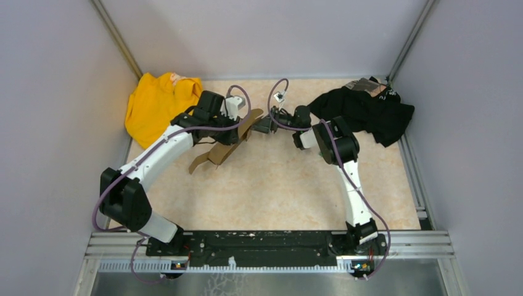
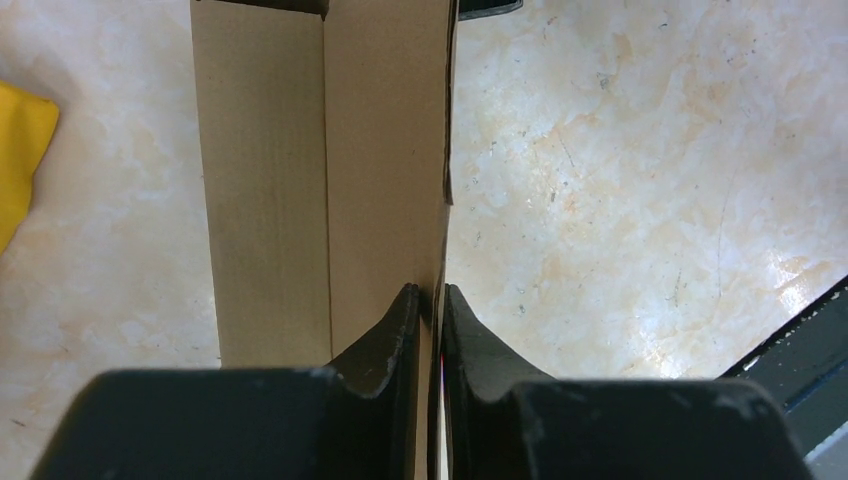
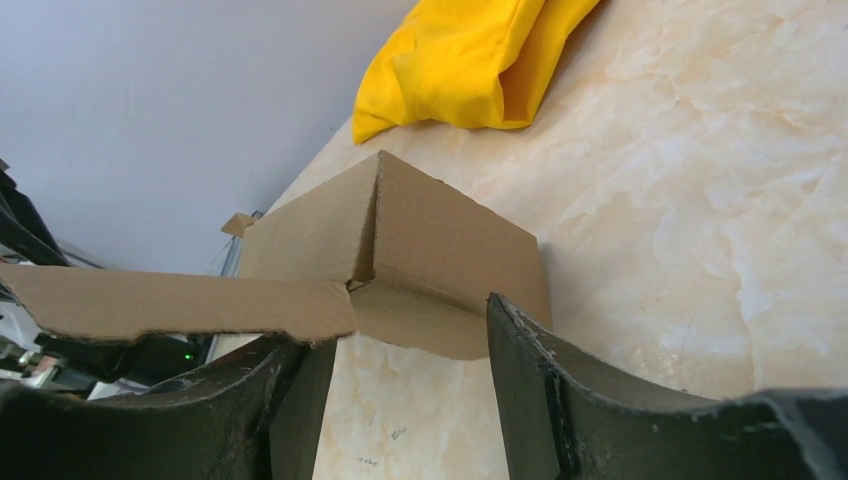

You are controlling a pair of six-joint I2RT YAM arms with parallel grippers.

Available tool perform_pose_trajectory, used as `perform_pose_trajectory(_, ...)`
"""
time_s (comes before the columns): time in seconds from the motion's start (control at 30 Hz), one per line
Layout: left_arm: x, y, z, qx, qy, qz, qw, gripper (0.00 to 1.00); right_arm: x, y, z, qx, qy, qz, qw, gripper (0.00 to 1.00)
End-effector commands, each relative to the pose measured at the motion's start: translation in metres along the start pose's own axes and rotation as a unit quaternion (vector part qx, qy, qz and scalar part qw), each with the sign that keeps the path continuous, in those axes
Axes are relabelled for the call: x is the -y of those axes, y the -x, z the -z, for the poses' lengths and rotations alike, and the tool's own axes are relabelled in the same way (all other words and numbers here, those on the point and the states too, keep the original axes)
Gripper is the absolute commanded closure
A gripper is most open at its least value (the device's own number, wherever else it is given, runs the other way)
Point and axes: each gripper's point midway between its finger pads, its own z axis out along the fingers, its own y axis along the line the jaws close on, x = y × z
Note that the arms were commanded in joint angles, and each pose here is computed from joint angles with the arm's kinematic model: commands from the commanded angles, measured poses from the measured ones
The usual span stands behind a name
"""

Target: Fold the paper box

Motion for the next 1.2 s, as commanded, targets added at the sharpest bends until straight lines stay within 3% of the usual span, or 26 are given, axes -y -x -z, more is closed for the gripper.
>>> perform_pose_trajectory(0.0,0.007,-0.002,0.002,0.000,-0.041,0.012,0.999,0.83,0.000,0.009,-0.015,0.002,0.000,0.055,0.998,0.43)
perform_pose_trajectory(0.63,0.003,0.003,0.010,0.017,-0.109,0.042,0.993,0.81,-0.007,0.005,-0.062,-0.040,0.010,0.119,0.992,0.42)
perform_pose_trajectory(1.17,-0.001,0.006,0.015,0.031,-0.127,0.057,0.990,0.80,-0.021,0.002,-0.075,-0.016,0.040,0.122,0.992,0.77)
